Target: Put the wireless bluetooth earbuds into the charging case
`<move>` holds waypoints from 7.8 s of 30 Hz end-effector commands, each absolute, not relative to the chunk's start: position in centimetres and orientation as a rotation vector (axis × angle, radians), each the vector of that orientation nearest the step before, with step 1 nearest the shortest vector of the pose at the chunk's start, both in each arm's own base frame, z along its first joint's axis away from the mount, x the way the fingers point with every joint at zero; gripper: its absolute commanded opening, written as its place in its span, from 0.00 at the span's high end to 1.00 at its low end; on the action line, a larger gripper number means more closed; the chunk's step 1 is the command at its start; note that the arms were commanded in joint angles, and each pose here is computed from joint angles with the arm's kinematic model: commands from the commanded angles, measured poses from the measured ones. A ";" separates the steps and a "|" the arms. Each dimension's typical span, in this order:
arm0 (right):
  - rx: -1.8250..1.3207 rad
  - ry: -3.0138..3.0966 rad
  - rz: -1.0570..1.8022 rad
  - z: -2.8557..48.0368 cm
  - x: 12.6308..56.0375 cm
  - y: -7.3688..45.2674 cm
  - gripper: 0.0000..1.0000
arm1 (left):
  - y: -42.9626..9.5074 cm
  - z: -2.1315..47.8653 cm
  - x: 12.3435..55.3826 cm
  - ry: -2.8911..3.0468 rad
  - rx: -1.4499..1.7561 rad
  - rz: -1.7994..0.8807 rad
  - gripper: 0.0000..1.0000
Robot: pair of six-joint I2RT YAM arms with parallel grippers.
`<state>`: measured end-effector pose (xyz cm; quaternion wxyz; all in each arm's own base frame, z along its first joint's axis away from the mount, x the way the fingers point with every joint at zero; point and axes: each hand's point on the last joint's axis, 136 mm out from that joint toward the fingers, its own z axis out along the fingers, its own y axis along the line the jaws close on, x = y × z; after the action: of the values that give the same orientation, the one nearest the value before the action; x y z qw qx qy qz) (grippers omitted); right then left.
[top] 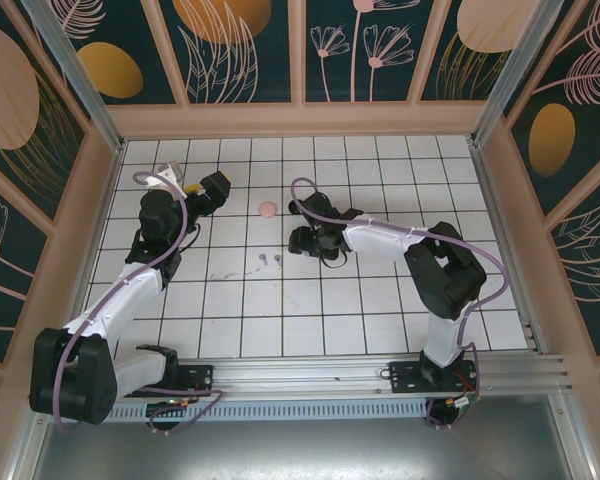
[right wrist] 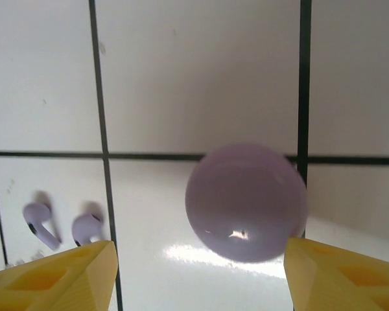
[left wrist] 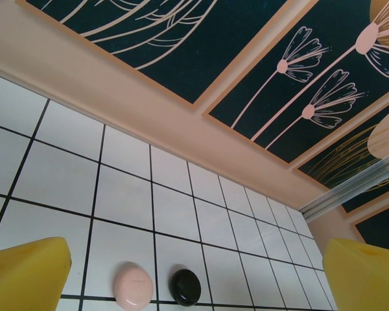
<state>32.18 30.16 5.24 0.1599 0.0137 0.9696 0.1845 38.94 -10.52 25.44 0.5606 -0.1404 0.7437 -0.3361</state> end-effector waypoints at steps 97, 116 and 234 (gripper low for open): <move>0.307 2.897 0.042 0.9 32.6 29.0 0.40 | -11.5 26.8 39.5 1.685 -0.304 -0.872 0.01; 0.301 2.803 0.190 4.5 33.2 29.5 0.60 | -11.4 24.6 38.7 1.711 -0.315 -0.874 0.01; -0.225 1.993 1.084 26.0 27.7 19.5 0.28 | -37.6 24.0 29.0 1.633 0.783 -1.694 1.00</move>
<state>28.98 18.08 25.33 0.4115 -0.0091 0.8149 0.4081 30.56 -37.46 22.29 0.3416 0.2461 0.6450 -0.6377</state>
